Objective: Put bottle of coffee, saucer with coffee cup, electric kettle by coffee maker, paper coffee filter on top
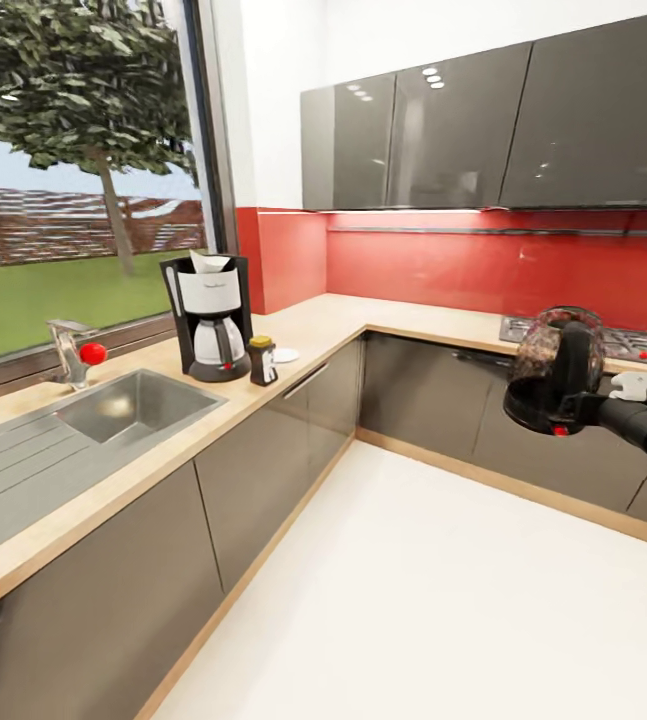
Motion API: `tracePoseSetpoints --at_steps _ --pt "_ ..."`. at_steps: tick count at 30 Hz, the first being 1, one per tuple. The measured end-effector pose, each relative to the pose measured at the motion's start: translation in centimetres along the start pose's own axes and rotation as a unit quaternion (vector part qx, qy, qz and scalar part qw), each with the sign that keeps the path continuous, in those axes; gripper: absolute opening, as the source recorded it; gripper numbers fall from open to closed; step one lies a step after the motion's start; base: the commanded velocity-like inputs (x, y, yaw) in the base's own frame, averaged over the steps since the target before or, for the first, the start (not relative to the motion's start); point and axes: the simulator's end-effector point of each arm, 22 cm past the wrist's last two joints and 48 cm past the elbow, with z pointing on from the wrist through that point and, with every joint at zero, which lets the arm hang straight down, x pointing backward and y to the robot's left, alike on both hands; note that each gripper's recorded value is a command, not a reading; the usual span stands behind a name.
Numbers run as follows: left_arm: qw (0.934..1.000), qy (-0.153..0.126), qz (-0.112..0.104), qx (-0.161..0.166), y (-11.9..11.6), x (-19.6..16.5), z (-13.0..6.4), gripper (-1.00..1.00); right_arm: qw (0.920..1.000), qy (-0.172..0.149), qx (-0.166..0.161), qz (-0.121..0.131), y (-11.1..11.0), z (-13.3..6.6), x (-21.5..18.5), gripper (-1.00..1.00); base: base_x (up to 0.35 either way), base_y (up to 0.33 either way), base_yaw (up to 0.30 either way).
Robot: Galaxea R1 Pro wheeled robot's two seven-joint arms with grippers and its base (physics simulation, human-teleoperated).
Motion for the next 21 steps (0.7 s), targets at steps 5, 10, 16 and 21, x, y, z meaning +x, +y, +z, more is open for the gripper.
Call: tracePoseSetpoints --at_steps 5,10,16,21 --pt "1.0000 0.000 0.000 0.000 0.00 -0.01 0.00 1.00 1.0000 0.000 0.000 0.000 0.00 0.01 0.00 -1.00 0.019 0.000 0.015" --pt "1.0000 0.000 0.000 0.000 0.00 0.02 0.00 1.00 1.0000 0.000 0.000 0.000 -0.01 -0.02 -0.01 -1.00 0.108 -0.048 0.003" --pt "1.0000 0.000 0.000 0.000 0.00 0.02 -0.01 1.00 1.0000 0.000 0.000 0.000 -0.03 -0.03 0.06 -1.00 0.235 -0.138 0.000" --pt "1.0000 0.000 0.000 0.000 0.00 0.02 -0.01 1.00 1.0000 0.001 0.001 0.000 -0.05 -0.03 0.08 -1.00 0.267 -0.190 0.000"
